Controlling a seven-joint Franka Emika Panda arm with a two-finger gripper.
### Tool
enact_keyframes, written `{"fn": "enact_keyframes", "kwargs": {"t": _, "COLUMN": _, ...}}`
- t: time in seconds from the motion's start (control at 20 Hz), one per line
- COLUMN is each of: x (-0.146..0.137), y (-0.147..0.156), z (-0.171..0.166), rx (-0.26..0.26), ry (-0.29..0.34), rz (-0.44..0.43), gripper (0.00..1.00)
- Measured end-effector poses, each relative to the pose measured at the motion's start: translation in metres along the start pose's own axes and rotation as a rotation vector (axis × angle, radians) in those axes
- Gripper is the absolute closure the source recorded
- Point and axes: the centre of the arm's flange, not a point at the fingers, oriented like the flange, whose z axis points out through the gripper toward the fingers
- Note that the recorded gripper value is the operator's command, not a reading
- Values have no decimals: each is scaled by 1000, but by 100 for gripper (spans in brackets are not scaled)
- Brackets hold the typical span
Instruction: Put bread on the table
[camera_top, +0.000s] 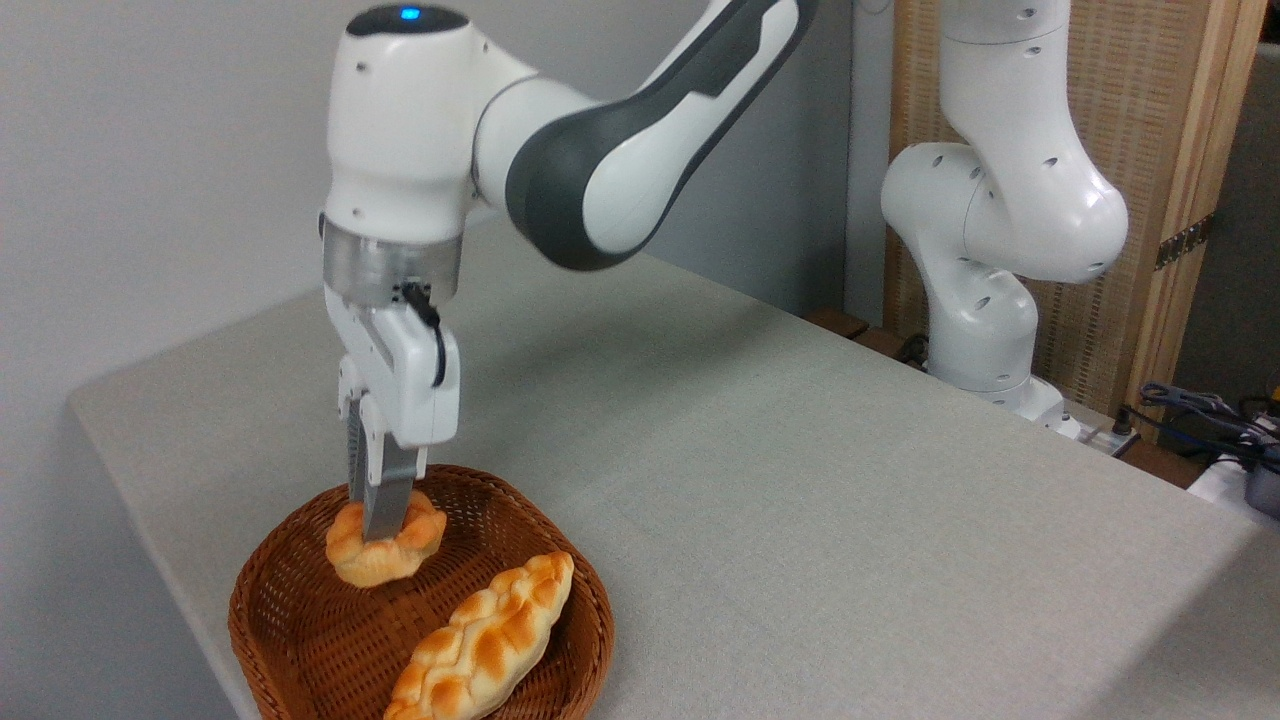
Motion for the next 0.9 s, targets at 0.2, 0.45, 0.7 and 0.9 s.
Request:
{"fn": "enact_keyframes", "kwargs": {"t": 0.2, "x": -22, "y": 7, "z": -50, "rx": -71, "ry": -67, "rz": -26, "gripper": 70}}
{"fn": "enact_keyframes", "kwargs": {"t": 0.45, "x": -50, "y": 39, "z": -82, "rx": -191, "ry": -162, "rz": 35, "gripper": 45}}
{"fn": "enact_keyframes", "kwargs": {"t": 0.7, "x": -85, "y": 81, "z": -42, "rx": -263, "ry": -271, "rz": 207, "gripper": 0}}
{"fn": "enact_keyframes", "kwargs": {"t": 0.9, "x": -85, "y": 95, "z": -23, "rx": -263, "ry": -281, "rz": 239, "gripper": 0}}
